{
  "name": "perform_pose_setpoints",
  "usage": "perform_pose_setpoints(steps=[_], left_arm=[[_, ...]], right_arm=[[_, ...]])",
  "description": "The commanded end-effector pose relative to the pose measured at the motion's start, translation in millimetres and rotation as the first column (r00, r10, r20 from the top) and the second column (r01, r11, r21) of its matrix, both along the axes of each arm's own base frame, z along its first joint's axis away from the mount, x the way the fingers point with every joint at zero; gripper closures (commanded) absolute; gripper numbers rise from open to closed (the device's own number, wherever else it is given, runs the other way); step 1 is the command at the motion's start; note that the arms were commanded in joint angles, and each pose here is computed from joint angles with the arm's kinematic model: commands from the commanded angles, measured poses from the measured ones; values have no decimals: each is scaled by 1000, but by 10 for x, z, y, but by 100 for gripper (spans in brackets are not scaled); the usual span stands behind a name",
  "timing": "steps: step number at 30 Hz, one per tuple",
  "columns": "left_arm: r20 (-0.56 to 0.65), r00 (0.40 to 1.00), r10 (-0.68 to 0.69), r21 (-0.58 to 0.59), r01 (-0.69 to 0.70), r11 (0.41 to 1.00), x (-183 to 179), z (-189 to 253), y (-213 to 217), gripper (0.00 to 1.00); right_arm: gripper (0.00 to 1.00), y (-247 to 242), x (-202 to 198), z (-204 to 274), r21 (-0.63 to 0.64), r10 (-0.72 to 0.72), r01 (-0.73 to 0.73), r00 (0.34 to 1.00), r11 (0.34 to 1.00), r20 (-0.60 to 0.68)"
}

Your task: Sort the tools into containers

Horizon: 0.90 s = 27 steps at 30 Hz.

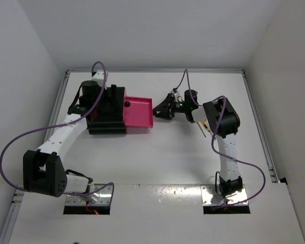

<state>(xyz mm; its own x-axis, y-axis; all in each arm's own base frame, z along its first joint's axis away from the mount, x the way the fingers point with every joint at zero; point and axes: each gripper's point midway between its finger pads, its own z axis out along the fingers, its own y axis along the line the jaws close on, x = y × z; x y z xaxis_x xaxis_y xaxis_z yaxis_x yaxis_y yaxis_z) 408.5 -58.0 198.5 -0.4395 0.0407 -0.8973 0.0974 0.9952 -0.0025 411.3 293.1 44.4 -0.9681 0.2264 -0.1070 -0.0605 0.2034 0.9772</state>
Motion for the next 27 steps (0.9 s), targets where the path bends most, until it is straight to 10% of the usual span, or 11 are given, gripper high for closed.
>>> perform_pose_setpoints(steps=[1, 13, 19, 27], left_arm=[[-193, 981, -2, 38, 10, 999, -281, -529, 58, 0], [-183, 983, -7, 44, 15, 999, -284, -495, 62, 0], [-166, 986, -24, 36, 31, 999, -278, -446, 9, 0], [-168, 985, -29, 23, 33, 999, -261, -464, -14, 0]], right_arm=[[35, 16, 30, -5, -10, -7, 7, 999, 1000, 50], [40, -977, 122, 581, -241, -18, 79, 969, 967, 245], [57, -1926, 190, 474, -705, 176, 214, 882, 676, 436], [66, -2238, 81, 184, -845, 369, 158, 848, 510, 381]])
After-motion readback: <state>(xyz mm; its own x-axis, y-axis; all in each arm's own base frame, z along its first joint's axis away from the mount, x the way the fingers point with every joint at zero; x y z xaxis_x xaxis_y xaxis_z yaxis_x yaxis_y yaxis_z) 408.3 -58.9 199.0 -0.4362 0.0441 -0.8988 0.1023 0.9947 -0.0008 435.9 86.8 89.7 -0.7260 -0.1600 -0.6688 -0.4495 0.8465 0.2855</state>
